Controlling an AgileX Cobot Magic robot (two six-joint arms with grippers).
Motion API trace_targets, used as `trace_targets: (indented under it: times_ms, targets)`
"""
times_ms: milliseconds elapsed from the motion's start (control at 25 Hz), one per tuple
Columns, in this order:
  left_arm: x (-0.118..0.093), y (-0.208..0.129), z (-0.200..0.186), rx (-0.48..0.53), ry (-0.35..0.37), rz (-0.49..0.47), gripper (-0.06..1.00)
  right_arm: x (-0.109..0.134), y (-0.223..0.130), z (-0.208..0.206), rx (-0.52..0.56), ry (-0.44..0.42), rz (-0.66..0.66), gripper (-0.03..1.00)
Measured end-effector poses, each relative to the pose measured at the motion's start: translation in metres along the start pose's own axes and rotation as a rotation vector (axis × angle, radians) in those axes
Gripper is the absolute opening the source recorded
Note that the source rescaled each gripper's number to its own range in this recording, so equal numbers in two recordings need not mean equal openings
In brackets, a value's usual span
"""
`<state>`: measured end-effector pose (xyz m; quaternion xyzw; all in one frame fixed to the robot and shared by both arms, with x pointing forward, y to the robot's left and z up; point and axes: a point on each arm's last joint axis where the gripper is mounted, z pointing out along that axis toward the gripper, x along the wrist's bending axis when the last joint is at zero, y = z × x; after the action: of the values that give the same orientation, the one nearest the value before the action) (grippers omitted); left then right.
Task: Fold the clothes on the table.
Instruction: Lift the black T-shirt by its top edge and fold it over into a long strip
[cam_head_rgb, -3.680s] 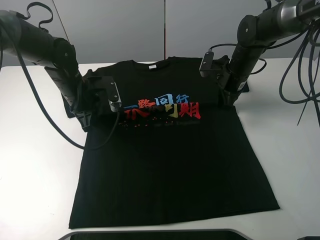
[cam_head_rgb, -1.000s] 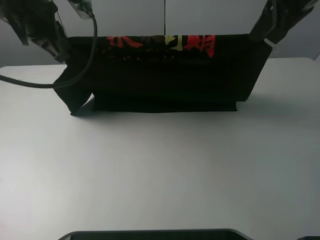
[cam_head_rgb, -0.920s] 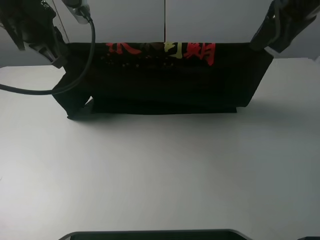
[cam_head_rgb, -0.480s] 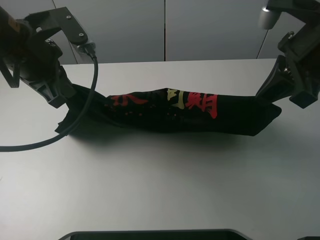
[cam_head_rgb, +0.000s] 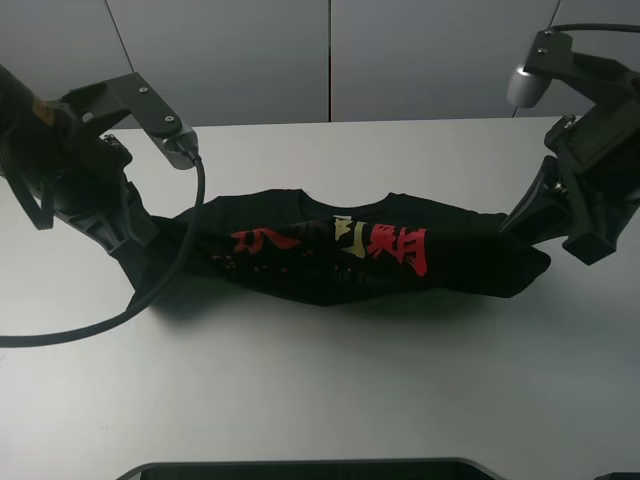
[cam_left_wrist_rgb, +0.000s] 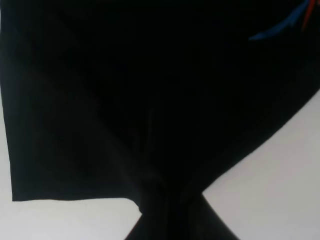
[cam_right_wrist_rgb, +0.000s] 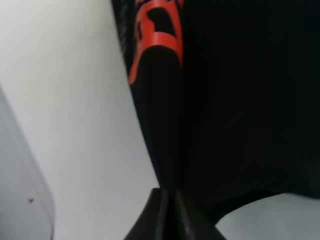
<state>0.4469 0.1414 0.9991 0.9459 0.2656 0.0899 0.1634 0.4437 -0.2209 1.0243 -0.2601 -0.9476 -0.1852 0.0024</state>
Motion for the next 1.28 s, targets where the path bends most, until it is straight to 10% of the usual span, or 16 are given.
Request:
trace_targets:
  times_ms: [520,1280]
  targets:
    - [0.021,0.021,0.008,-0.238,0.166,-0.127,0.0,-0.04,0.014,0.025,-0.09,-0.22,0.057,0.0]
    - [0.052,0.027,0.095,-0.328,0.2,-0.234,0.0,-0.095,0.019,0.091,-0.12,-0.412,0.121,0.0]
